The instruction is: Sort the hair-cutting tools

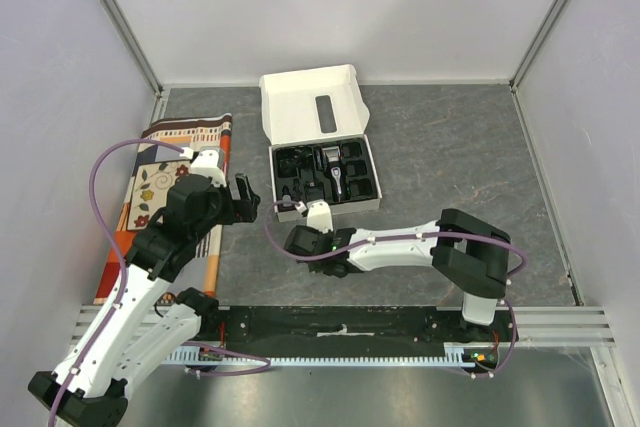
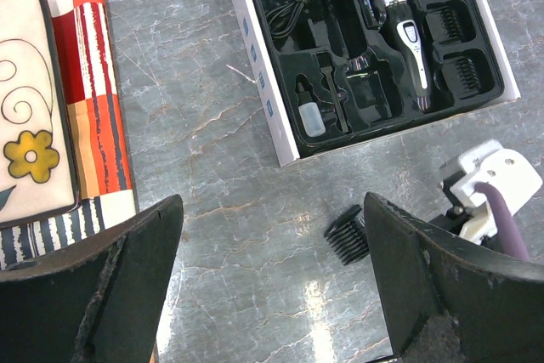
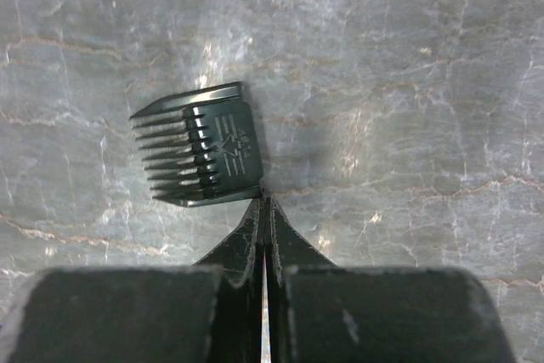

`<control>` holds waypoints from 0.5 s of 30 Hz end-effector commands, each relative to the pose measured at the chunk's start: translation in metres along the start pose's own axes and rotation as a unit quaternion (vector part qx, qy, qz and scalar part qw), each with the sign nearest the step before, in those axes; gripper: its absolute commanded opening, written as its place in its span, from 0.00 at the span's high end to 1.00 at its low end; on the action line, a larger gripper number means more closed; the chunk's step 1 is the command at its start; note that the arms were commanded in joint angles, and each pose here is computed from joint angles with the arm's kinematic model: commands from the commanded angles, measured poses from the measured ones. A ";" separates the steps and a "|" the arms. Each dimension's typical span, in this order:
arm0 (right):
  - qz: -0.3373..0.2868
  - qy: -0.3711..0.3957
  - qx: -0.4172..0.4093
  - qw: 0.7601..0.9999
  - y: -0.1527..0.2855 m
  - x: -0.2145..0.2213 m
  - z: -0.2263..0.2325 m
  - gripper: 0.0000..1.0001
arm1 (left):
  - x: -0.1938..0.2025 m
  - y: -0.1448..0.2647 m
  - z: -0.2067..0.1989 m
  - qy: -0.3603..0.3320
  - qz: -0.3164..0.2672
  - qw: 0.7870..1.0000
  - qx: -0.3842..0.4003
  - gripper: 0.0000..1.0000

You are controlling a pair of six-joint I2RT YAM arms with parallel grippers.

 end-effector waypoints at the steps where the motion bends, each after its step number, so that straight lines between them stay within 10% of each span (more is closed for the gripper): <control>1: 0.002 -0.029 0.027 0.999 -0.026 -0.008 -0.016 1.00 | -0.005 0.001 -0.002 -0.004 -0.017 1.000 0.011 0.08; 15: 0.008 -0.035 -0.037 0.999 -0.057 -0.042 0.021 1.00 | -0.006 0.000 -0.001 -0.006 -0.017 1.000 0.006 0.08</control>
Point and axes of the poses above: each gripper's point midway between its finger pads, its own y axis back along the fingers, its own z axis along the line the jaws close on, x = y × z, the point moved 7 cm from there along y, back along the fingers, and after that the axes turned 2 degrees about y, right-handed, at the moved point
